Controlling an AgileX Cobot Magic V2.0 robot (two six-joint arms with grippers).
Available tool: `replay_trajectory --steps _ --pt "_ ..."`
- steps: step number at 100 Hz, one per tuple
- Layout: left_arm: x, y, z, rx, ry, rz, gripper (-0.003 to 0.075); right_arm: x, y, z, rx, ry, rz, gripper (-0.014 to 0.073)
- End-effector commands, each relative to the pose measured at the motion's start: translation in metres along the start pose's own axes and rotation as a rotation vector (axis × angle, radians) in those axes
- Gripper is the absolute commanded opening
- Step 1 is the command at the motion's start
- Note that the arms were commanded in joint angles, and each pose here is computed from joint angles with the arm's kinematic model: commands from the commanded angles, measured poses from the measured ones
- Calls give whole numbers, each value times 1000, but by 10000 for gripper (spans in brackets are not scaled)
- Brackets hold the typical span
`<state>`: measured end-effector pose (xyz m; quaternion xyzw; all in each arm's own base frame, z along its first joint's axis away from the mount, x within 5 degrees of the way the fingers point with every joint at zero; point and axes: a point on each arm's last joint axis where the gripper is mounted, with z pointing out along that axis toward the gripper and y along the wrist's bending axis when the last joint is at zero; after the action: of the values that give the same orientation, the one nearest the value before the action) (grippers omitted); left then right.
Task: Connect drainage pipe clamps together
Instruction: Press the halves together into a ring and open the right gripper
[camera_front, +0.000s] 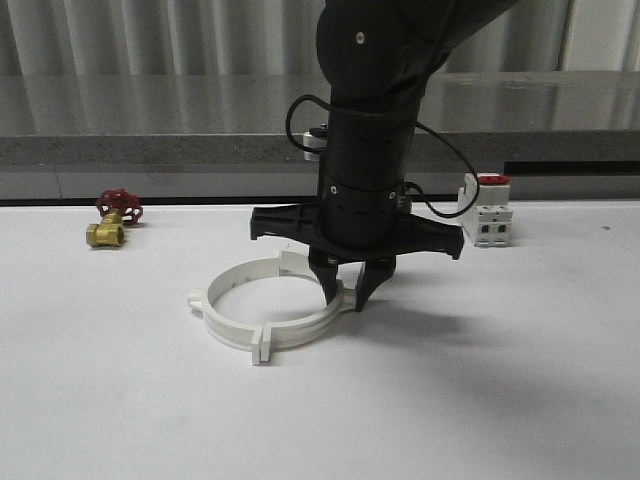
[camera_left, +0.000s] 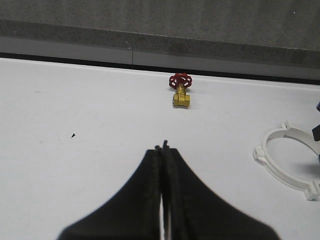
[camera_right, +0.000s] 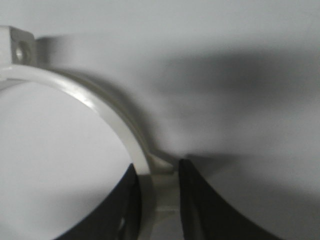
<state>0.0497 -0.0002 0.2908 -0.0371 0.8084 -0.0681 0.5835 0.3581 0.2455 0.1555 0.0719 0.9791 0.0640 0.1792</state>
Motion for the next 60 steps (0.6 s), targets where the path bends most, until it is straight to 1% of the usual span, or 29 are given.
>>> replay_trajectory --steps 1,8,15,22,23,26,31,36,37,44,60 --pt "-13 -3 -3 25 -81 -6 -20 -13 7 -24 -66 -67 9 92" --pt "-13 -3 -3 25 -81 -6 -20 -13 7 -24 -66 -67 9 103" --pt "-13 -3 -3 25 -81 -6 -20 -13 7 -24 -66 -67 9 155" --pt "-13 -3 -3 25 -81 -6 -20 -13 8 -24 -67 -68 8 239" --pt "-13 -3 -3 25 -81 -6 -20 -13 8 -24 -67 -68 8 269" --pt "-13 -3 -3 25 -81 -6 -20 -13 8 -24 -67 -68 8 300" --pt "-13 -3 -3 25 -81 -6 -20 -13 8 -24 -67 -68 8 382" --pt "-13 -3 -3 25 -81 -6 -20 -13 8 -24 -67 -68 8 436" --pt "-13 -3 -3 25 -81 -6 -20 -13 8 -24 -67 -68 8 458" --pt "-13 -3 -3 25 -81 -6 -20 -13 8 -24 -69 -69 8 496" --pt "-13 -3 -3 25 -81 -6 -20 -13 7 -24 -66 -67 8 497"
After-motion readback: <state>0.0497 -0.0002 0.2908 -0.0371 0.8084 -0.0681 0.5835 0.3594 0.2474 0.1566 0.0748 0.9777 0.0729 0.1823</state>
